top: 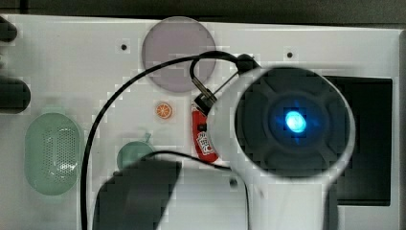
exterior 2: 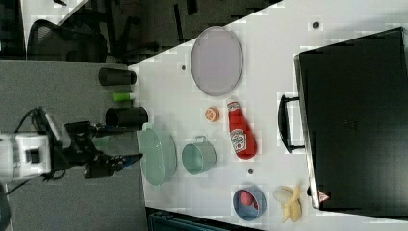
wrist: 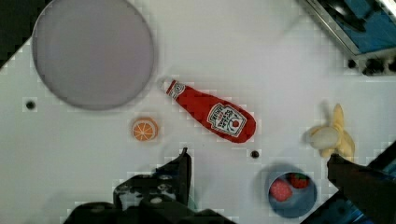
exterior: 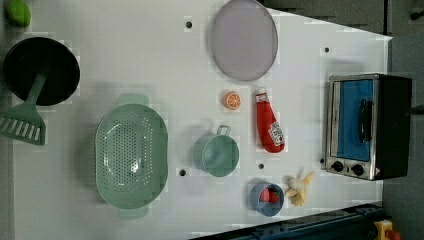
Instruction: Pick Ketchup from the table and place it in strainer.
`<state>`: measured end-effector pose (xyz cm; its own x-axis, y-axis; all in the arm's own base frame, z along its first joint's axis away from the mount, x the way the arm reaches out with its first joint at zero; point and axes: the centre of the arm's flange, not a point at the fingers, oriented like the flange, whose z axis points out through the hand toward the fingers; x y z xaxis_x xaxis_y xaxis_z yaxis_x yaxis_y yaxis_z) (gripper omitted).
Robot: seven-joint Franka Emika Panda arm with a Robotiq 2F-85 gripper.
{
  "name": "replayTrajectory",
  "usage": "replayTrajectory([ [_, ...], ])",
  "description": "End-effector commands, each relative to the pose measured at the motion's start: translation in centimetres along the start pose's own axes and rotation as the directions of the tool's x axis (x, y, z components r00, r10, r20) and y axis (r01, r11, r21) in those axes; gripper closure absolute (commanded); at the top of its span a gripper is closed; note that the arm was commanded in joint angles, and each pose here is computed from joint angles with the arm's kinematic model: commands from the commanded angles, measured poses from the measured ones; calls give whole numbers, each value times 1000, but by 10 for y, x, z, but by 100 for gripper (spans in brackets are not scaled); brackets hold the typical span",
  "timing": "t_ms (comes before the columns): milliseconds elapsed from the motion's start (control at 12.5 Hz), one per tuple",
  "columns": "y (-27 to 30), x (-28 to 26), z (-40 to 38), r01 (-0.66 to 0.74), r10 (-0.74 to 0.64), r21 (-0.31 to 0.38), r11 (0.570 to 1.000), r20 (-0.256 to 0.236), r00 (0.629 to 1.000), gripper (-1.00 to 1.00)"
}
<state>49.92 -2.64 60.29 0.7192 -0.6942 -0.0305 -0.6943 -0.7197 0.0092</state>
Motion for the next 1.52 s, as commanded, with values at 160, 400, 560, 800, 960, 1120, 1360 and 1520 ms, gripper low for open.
replayTrajectory([
  [160,-23,9,122,273,-257,-77,959,176,950,-100],
  [400,-26,8,177,497,-486,-29,867,169,857,-100],
  [560,-24,4,210,638,-631,1,770,148,762,-100],
  [800,-23,-3,260,761,-758,23,648,116,642,-100],
  [960,-20,-6,294,769,-767,24,638,101,633,-100],
  [1120,-20,-10,327,779,-776,20,627,110,621,-100],
  [1360,-26,-7,369,813,-809,-10,582,100,580,-100],
  [1520,-29,-9,395,817,-812,-1,577,102,574,-100],
])
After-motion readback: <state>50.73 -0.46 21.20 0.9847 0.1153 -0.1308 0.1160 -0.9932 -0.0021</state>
